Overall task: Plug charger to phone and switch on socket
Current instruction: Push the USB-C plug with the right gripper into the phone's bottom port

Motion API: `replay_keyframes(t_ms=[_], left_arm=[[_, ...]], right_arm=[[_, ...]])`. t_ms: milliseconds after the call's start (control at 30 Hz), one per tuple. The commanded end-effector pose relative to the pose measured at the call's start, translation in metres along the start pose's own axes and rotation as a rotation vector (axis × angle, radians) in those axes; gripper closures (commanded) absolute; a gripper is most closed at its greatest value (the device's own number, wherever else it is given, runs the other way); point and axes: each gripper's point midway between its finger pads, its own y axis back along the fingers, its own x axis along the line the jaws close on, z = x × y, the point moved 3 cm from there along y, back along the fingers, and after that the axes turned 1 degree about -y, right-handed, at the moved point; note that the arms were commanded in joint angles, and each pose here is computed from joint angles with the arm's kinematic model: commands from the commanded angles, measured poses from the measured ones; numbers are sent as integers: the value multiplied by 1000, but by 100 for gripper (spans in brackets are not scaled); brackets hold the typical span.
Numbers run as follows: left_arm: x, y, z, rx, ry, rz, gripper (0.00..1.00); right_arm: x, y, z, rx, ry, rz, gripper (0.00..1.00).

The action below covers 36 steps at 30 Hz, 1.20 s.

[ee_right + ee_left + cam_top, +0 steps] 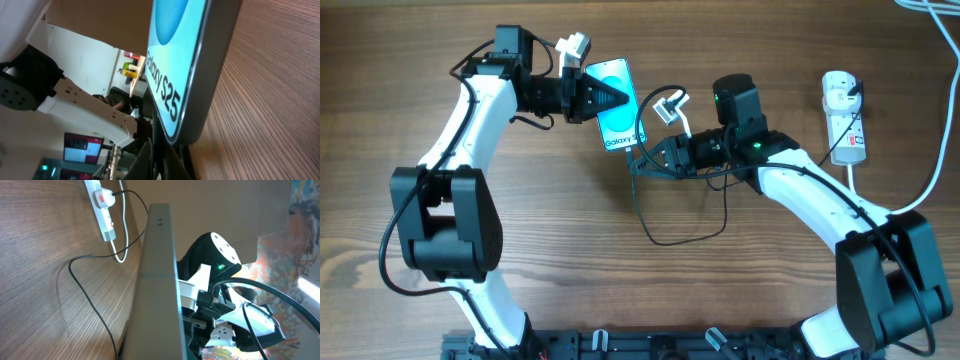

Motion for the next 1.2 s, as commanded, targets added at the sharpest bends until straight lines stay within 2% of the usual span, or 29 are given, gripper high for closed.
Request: replay_keyframes(t_ms=[0,667,867,1167], left_arm=[[-21,-2,0,5,-63,-62,96],[-24,-14,-4,35,-88,-70,96],[-24,-14,-4,35,-89,-70,96],[-24,-16,-6,42,-74,-71,96]], right_arm=[[-2,3,1,-1,16,11,96],[-2,3,1,-3,22,10,96],[-9,24,11,-60,2,-9,96],[-5,26,24,-97,8,-14,96]])
